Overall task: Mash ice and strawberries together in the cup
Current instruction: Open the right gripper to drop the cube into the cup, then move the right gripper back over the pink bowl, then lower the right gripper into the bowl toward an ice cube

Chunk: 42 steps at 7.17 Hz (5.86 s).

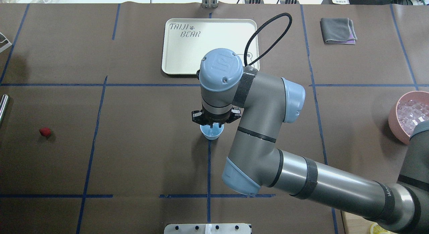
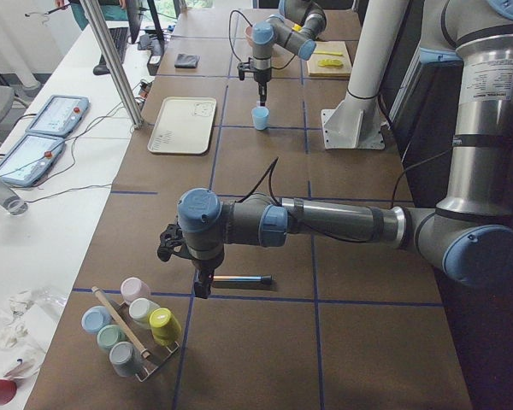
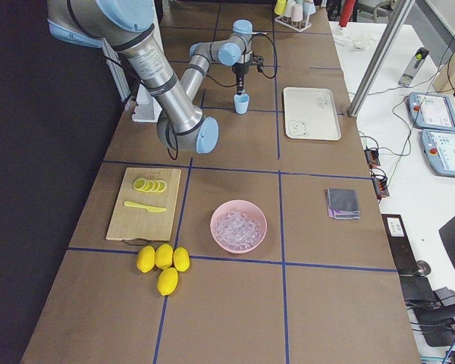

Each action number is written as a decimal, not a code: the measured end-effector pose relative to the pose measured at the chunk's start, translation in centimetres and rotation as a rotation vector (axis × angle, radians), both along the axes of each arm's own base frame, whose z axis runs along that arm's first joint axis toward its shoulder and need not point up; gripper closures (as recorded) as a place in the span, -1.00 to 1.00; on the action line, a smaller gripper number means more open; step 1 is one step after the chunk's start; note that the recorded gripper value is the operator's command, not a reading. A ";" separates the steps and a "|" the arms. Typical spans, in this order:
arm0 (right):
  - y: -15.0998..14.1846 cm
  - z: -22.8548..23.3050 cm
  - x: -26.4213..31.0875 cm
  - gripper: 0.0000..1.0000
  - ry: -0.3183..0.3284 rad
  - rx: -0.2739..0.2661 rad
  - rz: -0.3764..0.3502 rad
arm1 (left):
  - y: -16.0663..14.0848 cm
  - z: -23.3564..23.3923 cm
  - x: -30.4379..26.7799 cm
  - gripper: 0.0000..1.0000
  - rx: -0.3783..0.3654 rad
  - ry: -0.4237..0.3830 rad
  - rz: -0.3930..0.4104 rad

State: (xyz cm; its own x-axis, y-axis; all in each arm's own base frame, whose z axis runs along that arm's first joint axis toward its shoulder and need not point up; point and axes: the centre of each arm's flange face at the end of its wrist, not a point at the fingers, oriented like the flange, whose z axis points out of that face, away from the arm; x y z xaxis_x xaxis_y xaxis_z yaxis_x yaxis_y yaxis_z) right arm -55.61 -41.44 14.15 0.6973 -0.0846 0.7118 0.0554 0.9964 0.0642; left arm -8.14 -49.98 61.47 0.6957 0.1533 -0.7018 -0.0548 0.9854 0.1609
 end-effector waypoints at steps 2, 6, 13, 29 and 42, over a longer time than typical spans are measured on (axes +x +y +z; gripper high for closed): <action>0.0 -0.1 -0.1 -0.26 -0.004 0.002 0.000 | 0.0 0.1 0.0 -1.00 -0.001 0.000 0.000; -0.2 -0.6 0.3 -0.98 -0.023 0.007 0.012 | 0.0 -0.1 0.0 -1.00 0.003 0.000 0.001; -6.0 11.5 29.2 -0.99 0.023 0.115 0.005 | -0.7 -6.6 7.5 -1.00 -0.012 0.017 0.003; -2.5 47.6 46.6 -0.32 -0.020 0.186 -0.235 | -0.7 -8.4 10.5 -1.00 -0.026 0.026 0.011; -1.7 49.7 45.2 -0.15 -0.009 0.146 -0.275 | -0.7 -8.6 10.5 -1.00 -0.023 0.028 0.012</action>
